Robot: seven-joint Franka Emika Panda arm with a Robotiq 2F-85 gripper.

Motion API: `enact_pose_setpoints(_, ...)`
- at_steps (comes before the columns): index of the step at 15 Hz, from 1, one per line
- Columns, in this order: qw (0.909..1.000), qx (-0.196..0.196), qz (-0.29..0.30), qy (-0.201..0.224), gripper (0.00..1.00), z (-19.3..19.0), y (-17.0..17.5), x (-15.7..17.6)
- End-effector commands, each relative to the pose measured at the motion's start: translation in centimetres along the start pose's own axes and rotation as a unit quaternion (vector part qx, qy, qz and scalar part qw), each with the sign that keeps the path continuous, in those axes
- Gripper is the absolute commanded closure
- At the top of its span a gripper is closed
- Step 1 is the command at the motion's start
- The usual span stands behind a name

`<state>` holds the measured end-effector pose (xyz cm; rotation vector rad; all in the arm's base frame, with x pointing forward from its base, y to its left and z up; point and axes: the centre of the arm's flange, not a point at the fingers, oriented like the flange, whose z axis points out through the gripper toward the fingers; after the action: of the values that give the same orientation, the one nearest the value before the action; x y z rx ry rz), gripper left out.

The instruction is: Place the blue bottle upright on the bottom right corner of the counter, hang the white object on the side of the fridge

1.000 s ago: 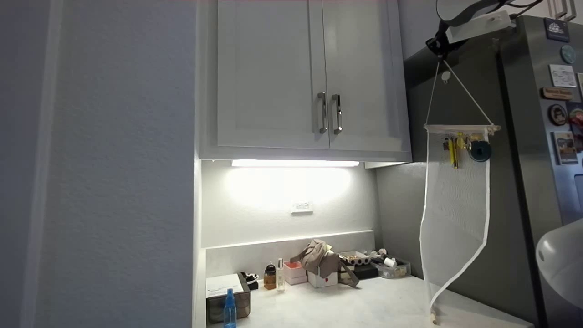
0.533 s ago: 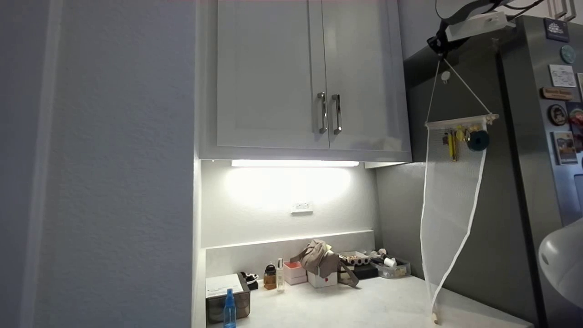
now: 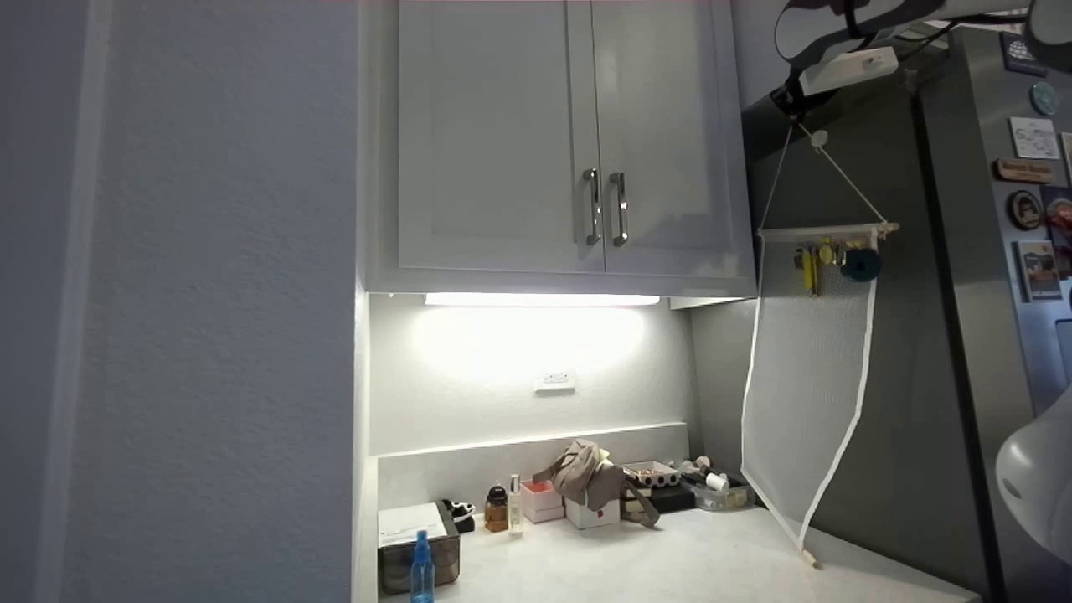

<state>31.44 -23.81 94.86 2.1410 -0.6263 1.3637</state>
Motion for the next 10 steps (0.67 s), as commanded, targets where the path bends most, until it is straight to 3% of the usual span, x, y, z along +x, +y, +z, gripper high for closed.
enact_pose_setpoints(1, 0.9999, -0.006, -0.011, -0.005, 1.0, 1.2, 2.1, 2.4)
enact_pose_setpoints(10, 0.9987, -0.03, -0.038, -0.019, 1.0, 3.1, 2.8, 1.6)
